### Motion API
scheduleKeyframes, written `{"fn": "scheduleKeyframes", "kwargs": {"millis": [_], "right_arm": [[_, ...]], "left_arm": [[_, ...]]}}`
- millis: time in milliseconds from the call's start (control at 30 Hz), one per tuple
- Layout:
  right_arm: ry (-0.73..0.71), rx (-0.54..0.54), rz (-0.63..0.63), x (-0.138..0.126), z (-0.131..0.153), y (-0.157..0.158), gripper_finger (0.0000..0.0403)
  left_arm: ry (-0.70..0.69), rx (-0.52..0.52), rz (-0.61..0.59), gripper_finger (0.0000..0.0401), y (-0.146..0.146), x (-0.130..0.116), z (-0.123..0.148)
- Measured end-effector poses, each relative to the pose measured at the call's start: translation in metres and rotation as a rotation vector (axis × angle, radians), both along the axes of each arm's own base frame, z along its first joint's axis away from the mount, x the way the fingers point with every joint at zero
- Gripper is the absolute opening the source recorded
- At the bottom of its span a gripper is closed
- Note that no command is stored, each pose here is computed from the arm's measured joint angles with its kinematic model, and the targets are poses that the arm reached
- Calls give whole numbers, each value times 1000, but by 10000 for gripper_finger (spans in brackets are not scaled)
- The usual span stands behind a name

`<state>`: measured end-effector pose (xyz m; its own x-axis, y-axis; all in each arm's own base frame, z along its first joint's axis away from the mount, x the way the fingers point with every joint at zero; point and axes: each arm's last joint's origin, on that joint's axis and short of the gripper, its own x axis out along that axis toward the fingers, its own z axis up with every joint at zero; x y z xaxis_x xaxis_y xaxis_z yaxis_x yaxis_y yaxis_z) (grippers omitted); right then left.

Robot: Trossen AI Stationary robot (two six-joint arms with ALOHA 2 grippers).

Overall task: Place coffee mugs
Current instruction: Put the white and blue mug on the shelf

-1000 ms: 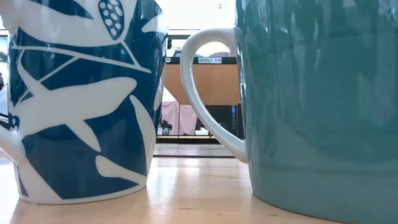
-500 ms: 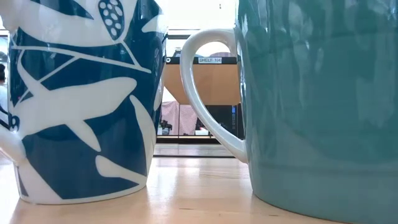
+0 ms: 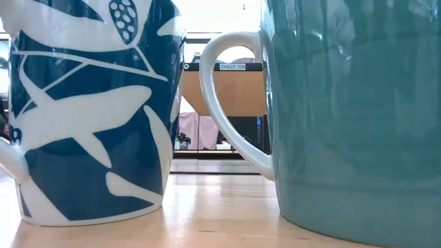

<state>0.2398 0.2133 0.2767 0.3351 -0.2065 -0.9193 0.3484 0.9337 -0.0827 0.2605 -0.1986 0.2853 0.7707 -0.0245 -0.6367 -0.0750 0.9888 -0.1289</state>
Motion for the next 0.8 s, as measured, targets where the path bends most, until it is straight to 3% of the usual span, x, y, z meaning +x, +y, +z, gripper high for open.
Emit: {"fn": "scheduleKeyframes", "kwargs": {"millis": [300,500,800], "right_arm": [[46,-91,-40,-16,0,-1,122],[51,-139,25,-16,0,-1,122],[84,-209,39,-18,1,-9,122]], "left_arm": [[171,-37,106,175,-42,39,-1],[288,-67,169,175,-54,63,-10],[406,-99,160,175,-65,90,-26]]}}
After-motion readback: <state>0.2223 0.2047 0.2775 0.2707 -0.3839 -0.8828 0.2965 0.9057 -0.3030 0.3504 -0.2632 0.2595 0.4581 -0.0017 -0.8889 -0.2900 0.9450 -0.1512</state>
